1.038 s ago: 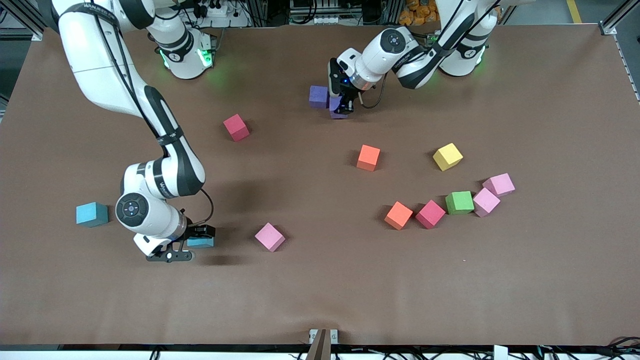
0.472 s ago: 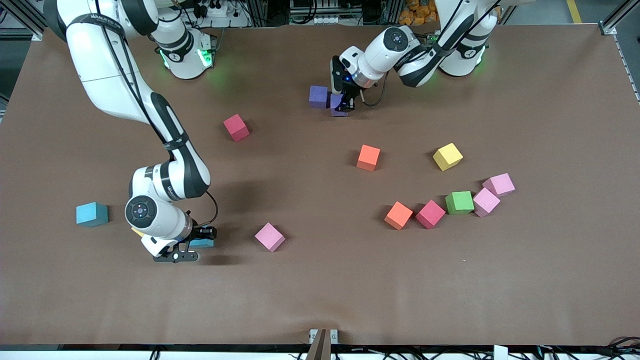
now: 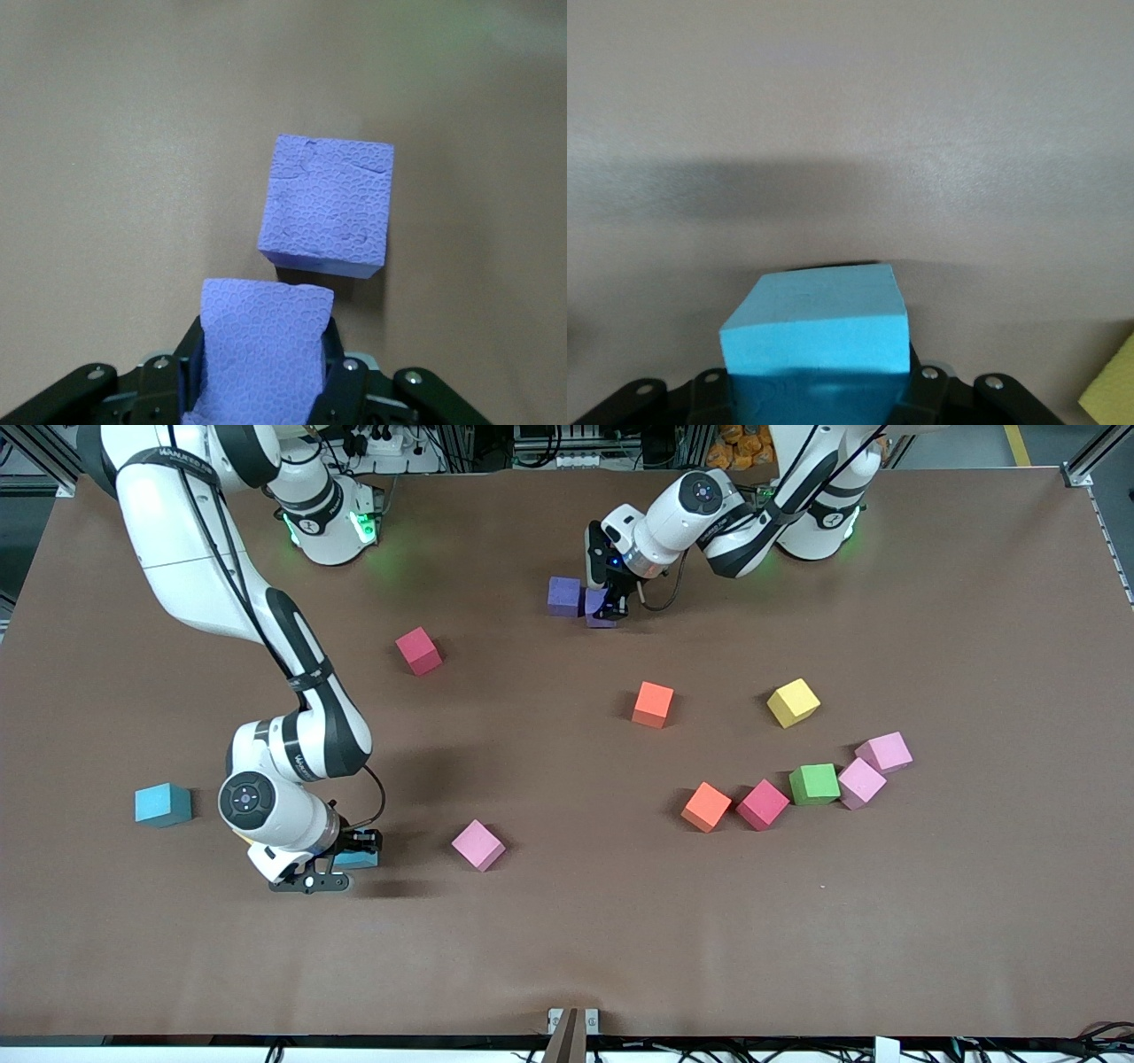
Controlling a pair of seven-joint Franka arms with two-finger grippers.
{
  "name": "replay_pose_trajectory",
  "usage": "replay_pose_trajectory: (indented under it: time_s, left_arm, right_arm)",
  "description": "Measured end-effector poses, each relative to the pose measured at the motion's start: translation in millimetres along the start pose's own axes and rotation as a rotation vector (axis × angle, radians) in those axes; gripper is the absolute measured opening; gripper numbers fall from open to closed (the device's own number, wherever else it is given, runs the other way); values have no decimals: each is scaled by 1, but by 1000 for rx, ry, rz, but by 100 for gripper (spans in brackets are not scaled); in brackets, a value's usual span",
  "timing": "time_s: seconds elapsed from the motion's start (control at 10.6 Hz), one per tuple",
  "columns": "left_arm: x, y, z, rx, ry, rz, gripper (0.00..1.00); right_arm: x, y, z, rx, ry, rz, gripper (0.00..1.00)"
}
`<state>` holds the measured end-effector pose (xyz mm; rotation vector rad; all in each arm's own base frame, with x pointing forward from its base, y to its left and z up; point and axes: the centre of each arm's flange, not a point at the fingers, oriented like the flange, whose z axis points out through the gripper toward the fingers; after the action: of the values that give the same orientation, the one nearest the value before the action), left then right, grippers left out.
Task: Form number 2 with 11 blocks
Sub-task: 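Grasp the cyan block with the right gripper while the left gripper lowers, then open the left gripper beside the first purple block while the right gripper lifts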
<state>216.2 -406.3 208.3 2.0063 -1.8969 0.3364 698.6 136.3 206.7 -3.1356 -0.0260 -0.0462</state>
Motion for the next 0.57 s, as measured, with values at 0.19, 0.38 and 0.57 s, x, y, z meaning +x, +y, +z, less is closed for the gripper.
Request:
replay_pose_trajectory:
  time_s: [0.19,0.38,0.57]
  left_arm:
    - [4,4,-1,3,22,8,52]
    - [6,6,-1,7,45,8,52]
    - [5,7,1,2,47,5,52]
  right_arm:
    - [-2,1,-26,3,18,1,59]
    - [-13,5,-48,2,18,3,59]
    - [-25,7,-64,2,16,4,59]
